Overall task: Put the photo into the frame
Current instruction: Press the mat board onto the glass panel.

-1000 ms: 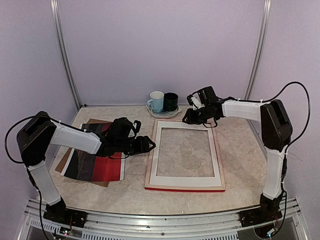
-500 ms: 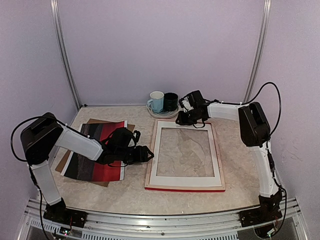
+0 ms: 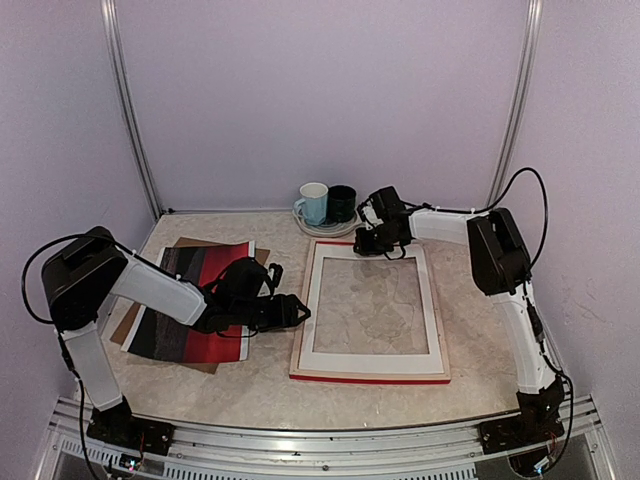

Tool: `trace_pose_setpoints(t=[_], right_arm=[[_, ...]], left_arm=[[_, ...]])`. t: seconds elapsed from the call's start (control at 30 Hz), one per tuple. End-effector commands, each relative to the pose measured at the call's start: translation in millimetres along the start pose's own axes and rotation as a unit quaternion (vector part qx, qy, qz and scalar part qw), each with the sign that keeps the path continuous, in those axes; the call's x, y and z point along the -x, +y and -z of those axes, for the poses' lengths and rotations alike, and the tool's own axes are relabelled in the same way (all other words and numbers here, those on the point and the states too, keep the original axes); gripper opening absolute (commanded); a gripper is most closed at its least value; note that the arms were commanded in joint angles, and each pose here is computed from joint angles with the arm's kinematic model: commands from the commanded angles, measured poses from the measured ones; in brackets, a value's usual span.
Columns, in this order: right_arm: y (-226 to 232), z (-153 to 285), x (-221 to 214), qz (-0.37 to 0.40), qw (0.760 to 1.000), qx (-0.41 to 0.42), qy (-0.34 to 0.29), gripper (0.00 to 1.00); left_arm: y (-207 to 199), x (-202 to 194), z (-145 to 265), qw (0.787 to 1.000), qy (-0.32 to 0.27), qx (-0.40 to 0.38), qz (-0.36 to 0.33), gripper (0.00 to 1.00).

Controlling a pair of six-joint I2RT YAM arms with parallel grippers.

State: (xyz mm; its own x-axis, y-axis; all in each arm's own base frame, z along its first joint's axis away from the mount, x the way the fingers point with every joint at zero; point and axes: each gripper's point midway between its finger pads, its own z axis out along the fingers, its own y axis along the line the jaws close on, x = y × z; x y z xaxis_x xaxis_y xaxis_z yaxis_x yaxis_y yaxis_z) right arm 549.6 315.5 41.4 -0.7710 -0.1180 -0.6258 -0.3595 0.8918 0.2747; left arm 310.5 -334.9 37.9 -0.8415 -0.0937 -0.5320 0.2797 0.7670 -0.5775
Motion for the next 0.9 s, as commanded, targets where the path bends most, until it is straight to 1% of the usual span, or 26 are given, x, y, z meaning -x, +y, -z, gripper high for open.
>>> trace_pose_setpoints(t=[0.0,0.2,0.33,0.53,0.67,0.87], right_arm=[[-7,-13,-17,0.002,1.000,-0.014,0.025,0.19],[-11,-16,-23,0.005,0.999,-0.022,0.033,0.19],[-5,-8,-12,0.009,1.000,-0.013,0.024,0.18],[15,35,35,0.020,0.999,0.003,-0.028,0.20],[16,68,61,0.030,0.998,-0.012,-0.060,0.21],[-13,89,65,0.020,0.997,-0.038,-0.063,0.21]], left_arm=[[-2,-9,0,1.000,0.008,-0.005,0.001,0.71],[-2,-11,0,1.000,0.008,-0.005,0.001,0.71],[-2,-11,0,1.000,0.009,-0.005,0.002,0.71],[-4,-8,2,1.000,0.004,-0.005,0.000,0.71],[-5,-6,4,1.000,0.001,-0.005,0.000,0.71],[-6,-4,6,1.000,-0.002,-0.007,0.000,0.71]])
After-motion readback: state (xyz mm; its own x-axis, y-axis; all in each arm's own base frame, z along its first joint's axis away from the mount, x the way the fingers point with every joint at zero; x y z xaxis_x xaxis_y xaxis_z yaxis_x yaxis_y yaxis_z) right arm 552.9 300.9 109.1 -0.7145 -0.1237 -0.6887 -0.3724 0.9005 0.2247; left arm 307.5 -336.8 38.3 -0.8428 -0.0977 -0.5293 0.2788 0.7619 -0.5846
